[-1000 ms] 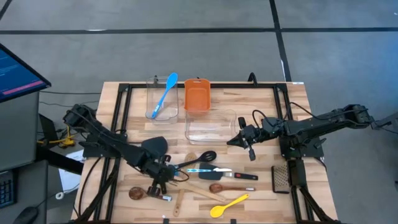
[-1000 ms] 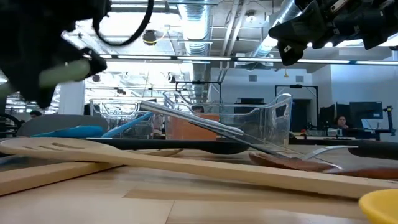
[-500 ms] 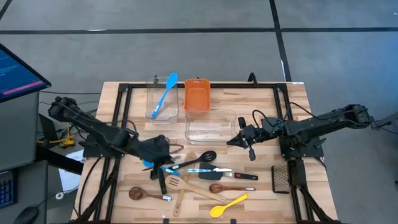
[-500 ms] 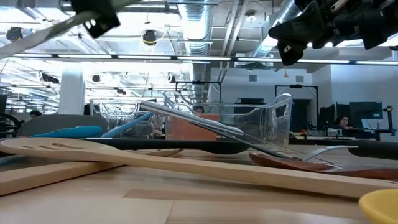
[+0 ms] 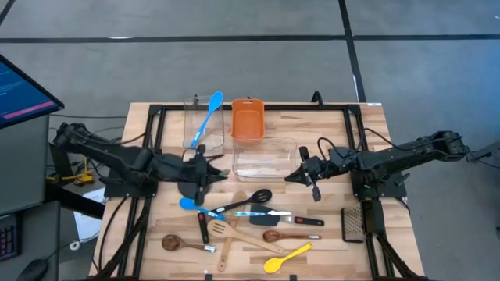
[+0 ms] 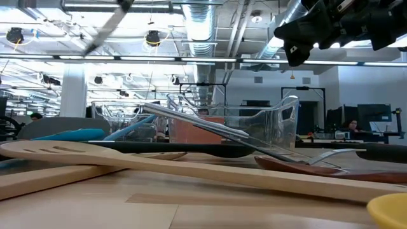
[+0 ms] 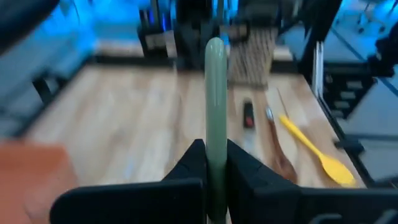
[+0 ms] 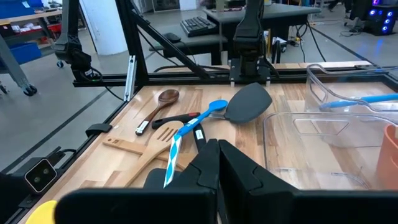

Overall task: Pick & Place Kitchen Items
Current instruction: Put the green knife into the orange bin

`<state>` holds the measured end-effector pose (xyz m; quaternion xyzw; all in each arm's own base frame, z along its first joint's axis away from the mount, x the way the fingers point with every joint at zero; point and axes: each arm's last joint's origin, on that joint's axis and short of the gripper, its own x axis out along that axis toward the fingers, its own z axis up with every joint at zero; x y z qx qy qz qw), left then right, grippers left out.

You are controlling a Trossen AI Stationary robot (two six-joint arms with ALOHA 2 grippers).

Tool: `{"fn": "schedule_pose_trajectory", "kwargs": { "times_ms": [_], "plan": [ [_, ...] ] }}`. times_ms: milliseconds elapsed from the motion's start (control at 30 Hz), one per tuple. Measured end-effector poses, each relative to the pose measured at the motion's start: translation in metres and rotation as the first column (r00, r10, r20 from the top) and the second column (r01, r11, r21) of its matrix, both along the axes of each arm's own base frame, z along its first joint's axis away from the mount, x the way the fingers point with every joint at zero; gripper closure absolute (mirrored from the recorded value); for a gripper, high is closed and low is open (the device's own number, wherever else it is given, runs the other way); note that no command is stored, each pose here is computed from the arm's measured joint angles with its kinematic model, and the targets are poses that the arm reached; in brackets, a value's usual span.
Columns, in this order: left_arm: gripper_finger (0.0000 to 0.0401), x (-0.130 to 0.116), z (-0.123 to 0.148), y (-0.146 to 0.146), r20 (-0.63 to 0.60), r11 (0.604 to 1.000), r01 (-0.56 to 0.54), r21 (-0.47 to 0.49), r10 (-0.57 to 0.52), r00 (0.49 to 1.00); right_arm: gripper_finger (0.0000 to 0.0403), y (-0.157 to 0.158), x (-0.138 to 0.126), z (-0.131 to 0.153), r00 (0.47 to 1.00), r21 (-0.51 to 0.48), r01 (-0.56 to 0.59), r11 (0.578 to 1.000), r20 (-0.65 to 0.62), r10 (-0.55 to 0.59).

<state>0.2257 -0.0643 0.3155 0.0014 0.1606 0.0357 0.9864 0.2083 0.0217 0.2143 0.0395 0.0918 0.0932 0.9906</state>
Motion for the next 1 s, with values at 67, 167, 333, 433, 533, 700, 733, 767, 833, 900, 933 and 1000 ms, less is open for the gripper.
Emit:
{"fn": "schedule_pose_trajectory", "kwargs": {
  "times_ms": [67,167,333,433,533,700,733,767,833,900,933,1000],
  "plan": [
    [0.0395,0.004,0.006,0.004,0.064,0.998,0.005,0.066,-0.009,0.998,0.0403,0.000,0.000,0.001,1.000,0.001,0.001,1.000,0.014,-0.001],
    [0.0395,0.007,0.013,0.011,0.123,0.990,-0.009,0.138,-0.008,0.992,0.0403,0.000,0.001,0.006,0.998,0.006,0.001,1.000,0.062,-0.001],
    [0.0395,0.009,0.009,0.033,0.111,0.986,-0.086,0.144,0.070,0.991,0.0403,0.000,0.001,0.011,0.993,0.011,0.000,1.000,0.115,-0.001],
    [0.0395,0.009,-0.002,0.046,0.088,0.989,-0.081,0.122,0.070,0.994,0.0403,0.000,0.001,0.011,0.993,0.011,0.001,1.000,0.116,-0.003],
    [0.0395,0.006,-0.008,0.057,0.121,0.996,-0.041,0.075,0.031,0.992,0.0403,-0.001,0.004,0.009,0.993,0.007,0.050,0.999,0.106,-0.050],
    [0.0395,-0.007,-0.009,0.073,0.205,0.998,-0.025,0.063,0.012,0.979,0.0403,-0.004,0.013,0.002,0.984,0.003,0.137,0.991,0.114,-0.137],
    [0.0395,-0.011,-0.008,0.077,0.217,0.996,-0.030,0.081,0.012,0.976,0.0403,-0.005,0.016,0.000,0.982,0.004,0.144,0.990,0.123,-0.144],
    [0.0395,-0.014,-0.007,0.079,0.228,0.995,-0.035,0.098,0.011,0.974,0.0403,-0.005,0.018,-0.001,0.980,0.007,0.148,0.989,0.135,-0.148],
    [0.0395,-0.022,-0.006,0.086,0.242,0.989,-0.064,0.133,0.030,0.970,0.0403,-0.007,0.027,-0.001,0.975,0.012,0.158,0.987,0.154,-0.158],
    [0.0395,-0.028,-0.006,0.093,0.250,0.982,-0.089,0.168,0.045,0.967,0.0403,-0.008,0.036,-0.003,0.974,0.011,0.167,0.986,0.151,-0.167],
    [0.0395,-0.031,-0.005,0.097,0.256,0.977,-0.100,0.187,0.050,0.965,0.0403,-0.009,0.043,-0.002,0.973,0.012,0.172,0.985,0.152,-0.171],
    [0.0395,-0.038,-0.003,0.106,0.274,0.972,-0.117,0.202,0.059,0.960,0.0403,-0.011,0.056,-0.003,0.972,0.008,0.191,0.981,0.141,-0.191]
  ]
}}
